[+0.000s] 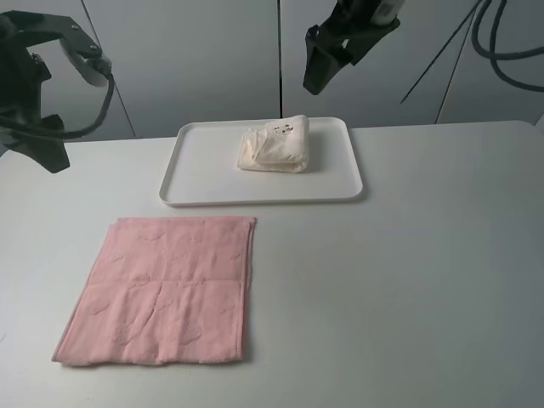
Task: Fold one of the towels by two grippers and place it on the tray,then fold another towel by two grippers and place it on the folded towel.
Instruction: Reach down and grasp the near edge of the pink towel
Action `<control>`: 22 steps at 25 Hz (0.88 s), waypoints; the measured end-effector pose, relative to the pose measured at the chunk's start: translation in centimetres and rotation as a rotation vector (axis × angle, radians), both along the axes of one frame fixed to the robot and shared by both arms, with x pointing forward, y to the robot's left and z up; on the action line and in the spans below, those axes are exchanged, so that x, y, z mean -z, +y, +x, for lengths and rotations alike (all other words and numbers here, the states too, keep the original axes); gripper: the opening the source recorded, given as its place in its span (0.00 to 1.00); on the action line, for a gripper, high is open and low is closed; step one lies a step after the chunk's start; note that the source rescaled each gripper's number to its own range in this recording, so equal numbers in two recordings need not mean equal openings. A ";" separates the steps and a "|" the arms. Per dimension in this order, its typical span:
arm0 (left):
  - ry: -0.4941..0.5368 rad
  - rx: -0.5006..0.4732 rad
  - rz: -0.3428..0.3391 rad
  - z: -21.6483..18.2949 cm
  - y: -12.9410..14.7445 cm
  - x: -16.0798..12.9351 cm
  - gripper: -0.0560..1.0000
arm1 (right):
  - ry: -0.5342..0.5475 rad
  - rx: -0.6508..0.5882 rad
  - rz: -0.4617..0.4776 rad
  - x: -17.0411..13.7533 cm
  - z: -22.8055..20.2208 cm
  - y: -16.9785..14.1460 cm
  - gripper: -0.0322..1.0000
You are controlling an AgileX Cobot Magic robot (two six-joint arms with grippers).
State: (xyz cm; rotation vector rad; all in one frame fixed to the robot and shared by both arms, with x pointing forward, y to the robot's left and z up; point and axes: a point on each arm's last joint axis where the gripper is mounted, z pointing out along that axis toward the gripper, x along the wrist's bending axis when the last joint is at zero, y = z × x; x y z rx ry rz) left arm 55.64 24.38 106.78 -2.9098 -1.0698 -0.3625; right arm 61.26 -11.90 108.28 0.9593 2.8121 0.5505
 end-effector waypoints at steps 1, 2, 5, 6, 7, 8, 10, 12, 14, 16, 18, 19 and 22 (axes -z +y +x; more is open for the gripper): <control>0.010 0.025 0.007 -0.1 0.0 0.2 1.00 | 0.018 -0.044 -0.043 0.8 -1.2 0.9 1.00; 0.026 0.058 0.016 -0.3 0.1 0.6 1.00 | 0.024 -0.088 -0.085 1.3 -2.4 1.9 1.00; 0.122 0.167 0.050 -1.3 0.3 2.8 1.00 | 0.048 -0.204 -0.199 3.4 -5.5 4.3 1.00; 0.162 0.213 0.059 -1.8 0.4 3.7 1.00 | 0.051 -0.233 -0.217 3.8 -6.2 5.0 1.00; 0.203 0.258 0.067 -2.4 0.5 4.6 1.00 | 0.061 -0.255 -0.227 4.2 -6.9 5.6 1.00; 0.235 0.294 0.072 -2.9 0.6 5.3 0.99 | 0.072 -0.270 -0.230 4.6 -7.3 5.9 1.00; 0.292 0.376 0.076 -4.0 0.8 6.4 0.95 | 0.090 -0.300 -0.228 5.0 -8.2 6.6 1.00; 0.310 0.428 0.076 -4.8 0.9 6.5 0.84 | 0.104 -0.339 -0.218 5.3 -8.9 7.3 1.00; 0.322 0.453 0.075 -5.3 1.0 6.6 0.75 | 0.105 -0.400 -0.214 5.5 -9.7 8.0 1.00; 0.323 0.453 0.073 -5.6 1.0 7.0 0.75 | 0.095 -0.490 -0.226 5.7 -10.6 8.6 1.00; 0.304 0.446 0.070 -5.6 1.0 7.6 0.85 | 0.084 -0.584 -0.244 6.3 -11.5 9.2 1.00; 0.296 0.443 0.069 -5.7 1.0 7.9 0.93 | 0.076 -0.609 -0.250 6.7 -11.9 9.5 1.00; 0.284 0.449 0.066 -6.1 1.1 9.1 0.99 | 0.058 -0.638 -0.257 8.0 -12.9 10.1 1.00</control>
